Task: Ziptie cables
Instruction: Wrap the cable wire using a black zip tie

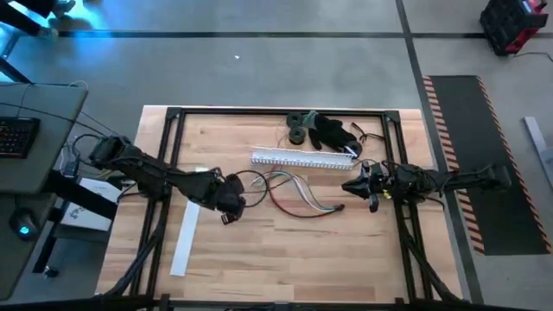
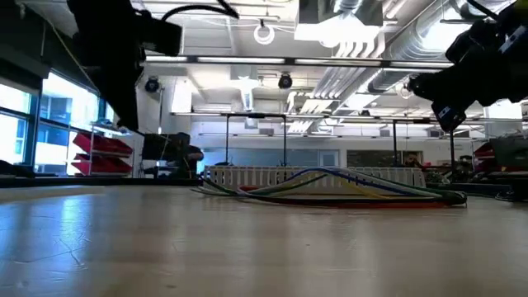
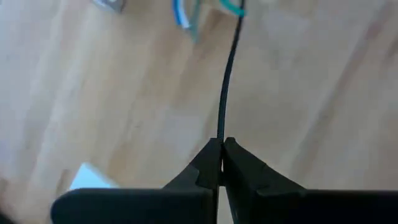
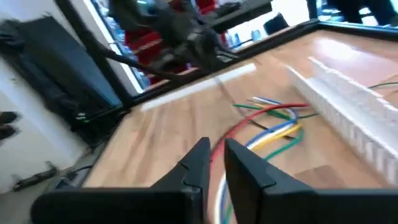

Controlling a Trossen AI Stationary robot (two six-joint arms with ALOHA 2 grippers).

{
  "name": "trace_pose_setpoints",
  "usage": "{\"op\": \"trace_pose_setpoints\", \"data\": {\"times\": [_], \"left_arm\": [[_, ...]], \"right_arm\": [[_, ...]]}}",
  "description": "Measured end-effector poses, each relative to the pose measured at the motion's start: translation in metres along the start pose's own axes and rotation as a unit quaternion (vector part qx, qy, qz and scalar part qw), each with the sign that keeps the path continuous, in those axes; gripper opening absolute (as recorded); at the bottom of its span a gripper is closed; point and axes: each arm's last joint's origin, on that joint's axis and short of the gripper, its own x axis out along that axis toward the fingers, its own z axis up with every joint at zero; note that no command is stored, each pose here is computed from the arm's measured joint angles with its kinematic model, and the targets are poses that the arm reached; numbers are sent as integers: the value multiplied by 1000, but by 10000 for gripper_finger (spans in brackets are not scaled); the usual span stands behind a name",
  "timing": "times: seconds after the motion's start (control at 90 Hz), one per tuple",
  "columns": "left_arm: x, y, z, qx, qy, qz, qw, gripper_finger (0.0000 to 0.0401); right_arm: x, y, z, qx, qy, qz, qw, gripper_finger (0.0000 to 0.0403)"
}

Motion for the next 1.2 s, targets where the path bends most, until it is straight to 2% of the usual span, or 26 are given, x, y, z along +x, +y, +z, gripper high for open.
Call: {"op": "trace_pose_setpoints", "data": {"times": [0.178, 0.389, 0.456, 0.533, 0.667, 0.756, 0.844, 0.989, 1.033, 1.2], "left_arm": [[-2, -28, -3, -16, 60, -66, 996, 0], [21, -74, 2, -2, 119, -82, 990, 0], [28, -84, 4, 9, 142, -60, 988, 0], [33, -86, 3, 13, 158, 0, 987, 0], [41, -71, 5, 10, 158, 91, 983, 0], [50, -57, 7, 2, 166, 100, 981, 0], [66, -47, 11, 6, 170, 82, 982, 0], [90, -44, 14, 8, 167, -17, 986, 0], [92, -47, 17, 6, 160, -44, 986, 0], [90, -57, 26, -2, 124, -90, 988, 0]], "right_arm": [[3, 0, 1, -12, -7, -15, 1000, 105], [4, 0, 2, -19, -15, -12, 1000, 123], [4, 0, 2, -19, -15, -12, 1000, 124], [4, 0, 2, -21, -15, -13, 1000, 124], [4, 1, 2, -22, -13, -10, 1000, 124], [4, 1, 2, -23, -10, -2, 1000, 124], [4, 1, 2, -23, -9, 0, 1000, 124], [4, 2, 1, -22, -3, 12, 1000, 124], [4, 2, 1, -20, -2, 14, 1000, 124], [4, 2, 0, -14, 5, 14, 1000, 124]]}}
